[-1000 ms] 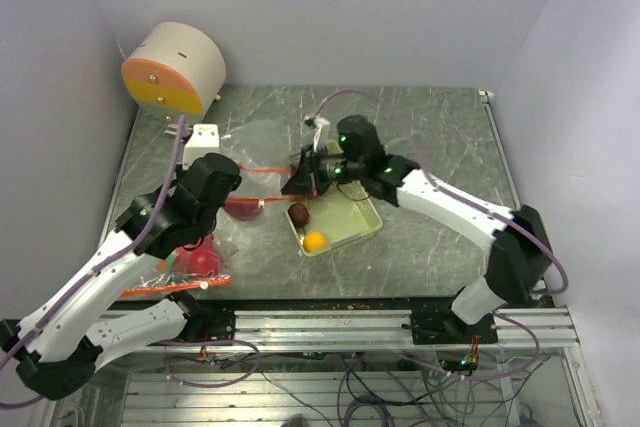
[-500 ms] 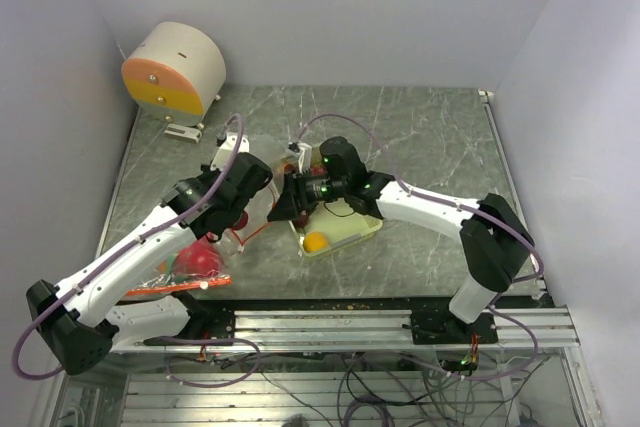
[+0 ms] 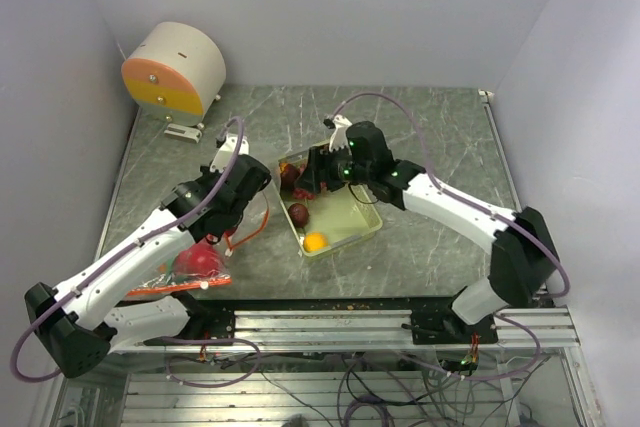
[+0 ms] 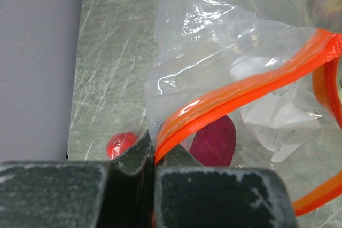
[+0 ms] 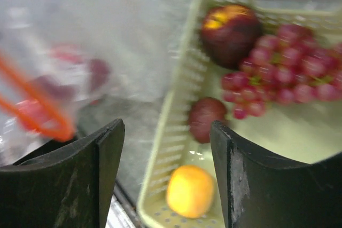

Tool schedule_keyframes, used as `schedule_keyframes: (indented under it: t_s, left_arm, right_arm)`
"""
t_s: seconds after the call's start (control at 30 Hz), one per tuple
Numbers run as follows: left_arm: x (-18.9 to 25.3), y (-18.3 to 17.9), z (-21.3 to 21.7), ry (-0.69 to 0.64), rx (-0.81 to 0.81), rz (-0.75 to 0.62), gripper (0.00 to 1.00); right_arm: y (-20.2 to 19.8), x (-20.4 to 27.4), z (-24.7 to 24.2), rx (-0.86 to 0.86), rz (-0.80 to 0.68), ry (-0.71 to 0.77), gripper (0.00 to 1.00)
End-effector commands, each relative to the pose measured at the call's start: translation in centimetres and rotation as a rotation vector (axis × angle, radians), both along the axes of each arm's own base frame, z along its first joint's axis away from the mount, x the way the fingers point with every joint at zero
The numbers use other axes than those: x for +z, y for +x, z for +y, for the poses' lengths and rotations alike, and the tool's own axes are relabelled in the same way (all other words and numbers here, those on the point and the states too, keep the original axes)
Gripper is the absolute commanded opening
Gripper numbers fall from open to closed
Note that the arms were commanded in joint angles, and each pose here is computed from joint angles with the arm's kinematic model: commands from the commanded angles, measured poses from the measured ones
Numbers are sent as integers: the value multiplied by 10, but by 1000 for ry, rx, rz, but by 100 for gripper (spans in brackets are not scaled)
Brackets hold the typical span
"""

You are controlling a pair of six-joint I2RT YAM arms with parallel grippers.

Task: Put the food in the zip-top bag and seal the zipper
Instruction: Pick up the fake fruit from the bin.

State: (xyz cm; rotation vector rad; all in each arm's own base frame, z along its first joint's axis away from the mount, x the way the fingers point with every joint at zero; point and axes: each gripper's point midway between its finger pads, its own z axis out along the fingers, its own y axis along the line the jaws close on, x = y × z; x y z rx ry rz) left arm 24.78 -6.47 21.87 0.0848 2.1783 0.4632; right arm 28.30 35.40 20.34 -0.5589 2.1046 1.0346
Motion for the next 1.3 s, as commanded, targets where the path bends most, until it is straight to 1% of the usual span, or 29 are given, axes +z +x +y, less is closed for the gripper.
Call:
schedule_keyframes:
  t_s: [0.0, 0.07, 0.23, 0.4, 0.53, 0.7, 0.77, 0.8, 0.83, 0.93, 0.97, 1.0, 1.07, 1.17, 1.27]
  left_arm:
    - [29, 1, 12, -1, 36, -87, 7]
    - [36, 1, 15, 3, 45, -103, 7]
    - [38, 1, 15, 7, 44, -106, 7]
    - [31, 2, 13, 7, 33, -95, 7]
    - [31, 1, 13, 4, 27, -97, 7]
    - [30, 1, 11, -9, 16, -94, 7]
    - [28, 1, 10, -13, 9, -91, 7]
    - [28, 1, 9, -15, 6, -91, 7]
    - [28, 1, 9, -16, 6, -91, 7]
    - [30, 1, 10, -17, 7, -94, 7]
    - [30, 0, 11, -18, 7, -95, 7]
    - [31, 0, 10, -20, 2, -96, 7]
    - [30, 1, 9, -16, -5, -93, 7]
    - [29, 3, 6, -15, -6, -85, 7]
    - [28, 6, -2, -37, -16, -64, 7]
  right_arm:
    - [44, -57, -35, -227, 43, -227, 66]
    - [55, -67, -34, -257, 57, -230, 73]
    - [79, -94, -35, -341, 74, -282, 76]
    - [90, -125, -23, -342, 115, -296, 77]
    - [98, -140, -17, -359, 127, -299, 78]
    - [104, -168, -23, -414, 127, -371, 78]
    - [103, -187, -26, -436, 130, -415, 77]
    - [103, -193, -27, -447, 128, -432, 74]
    - [101, -196, -28, -457, 127, -447, 68]
    - [98, -194, -35, -486, 99, -462, 43]
    - [96, -191, -38, -493, 86, -458, 30]
    - [95, -180, -40, -498, 65, -441, 23]
    - [93, -157, -43, -494, 24, -406, 12]
    - [84, -124, -45, -448, -31, -355, 6]
    - [68, -87, -42, -366, -82, -281, 4]
